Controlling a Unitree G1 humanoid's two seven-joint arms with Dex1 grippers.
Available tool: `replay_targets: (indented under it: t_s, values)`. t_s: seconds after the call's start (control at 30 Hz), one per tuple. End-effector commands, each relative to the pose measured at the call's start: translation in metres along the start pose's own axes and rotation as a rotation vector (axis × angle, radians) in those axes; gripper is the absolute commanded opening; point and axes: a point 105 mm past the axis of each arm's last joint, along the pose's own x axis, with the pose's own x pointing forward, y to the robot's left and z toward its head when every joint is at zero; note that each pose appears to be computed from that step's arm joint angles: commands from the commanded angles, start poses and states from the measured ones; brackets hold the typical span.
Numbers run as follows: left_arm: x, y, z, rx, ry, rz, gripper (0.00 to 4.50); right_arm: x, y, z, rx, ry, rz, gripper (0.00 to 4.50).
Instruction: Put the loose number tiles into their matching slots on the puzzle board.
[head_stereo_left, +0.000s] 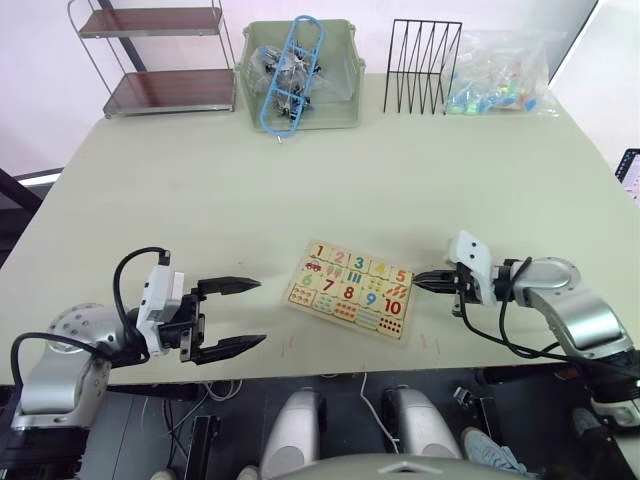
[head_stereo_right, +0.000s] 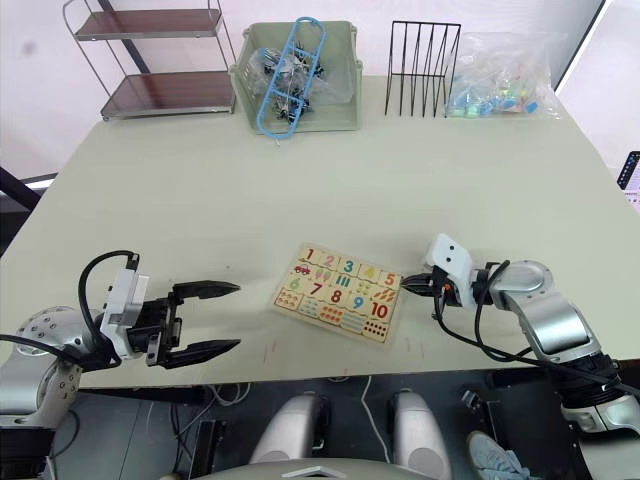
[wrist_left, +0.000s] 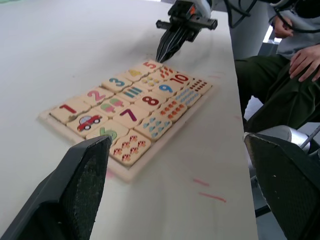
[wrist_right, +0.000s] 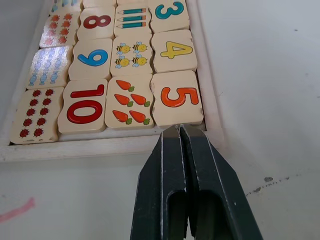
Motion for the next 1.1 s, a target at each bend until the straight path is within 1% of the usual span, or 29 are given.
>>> replay_targets:
  t_s: [0.03, 0.17, 0.3, 0.47, 0.5, 0.53, 0.6, 0.67, 0.77, 1.03, 1.1]
  values:
    - [-0.009, 0.009, 0.004, 0.032, -0.012, 0.092, 4.5, -0.012, -0.007, 0.016, -0.033, -0.086, -0.071, 0.03]
    - [-0.015, 0.015, 0.001, 0.01, -0.018, 0.169, 4.5, -0.023, -0.007, 0.015, -0.015, -0.149, -0.129, 0.03]
    - [-0.023, 0.02, -0.004, -0.02, -0.035, 0.292, 4.5, -0.04, -0.007, 0.014, 0.01, -0.248, -0.219, 0.03]
    - [-0.032, 0.027, -0.011, -0.076, -0.056, 0.449, 4.5, -0.058, -0.01, 0.003, 0.057, -0.293, -0.322, 0.03]
    - [-0.034, 0.028, -0.013, -0.089, -0.057, 0.485, 4.5, -0.064, -0.012, 0.001, 0.065, -0.303, -0.349, 0.59]
    - [-0.036, 0.028, -0.016, -0.099, -0.057, 0.523, 4.5, -0.071, -0.012, -0.003, 0.075, -0.315, -0.376, 0.86]
    - [-0.041, 0.028, -0.021, -0.121, -0.052, 0.592, 4.5, -0.083, -0.013, -0.01, 0.088, -0.328, -0.421, 1.84]
    - [-0.045, 0.027, -0.025, -0.128, -0.05, 0.64, 4.5, -0.093, -0.012, -0.017, 0.099, -0.335, -0.456, 3.03]
    - [-0.052, 0.025, -0.036, -0.149, -0.016, 0.715, 4.5, -0.106, -0.01, -0.028, 0.118, -0.339, -0.51, 4.48]
    - [-0.069, 0.019, -0.048, -0.174, 0.023, 0.872, 4.5, -0.122, 0.001, -0.045, 0.156, -0.362, -0.588, 4.48]
    - [-0.075, 0.017, -0.053, -0.183, 0.03, 0.931, 4.5, -0.127, 0.002, -0.051, 0.171, -0.367, -0.614, 4.48]
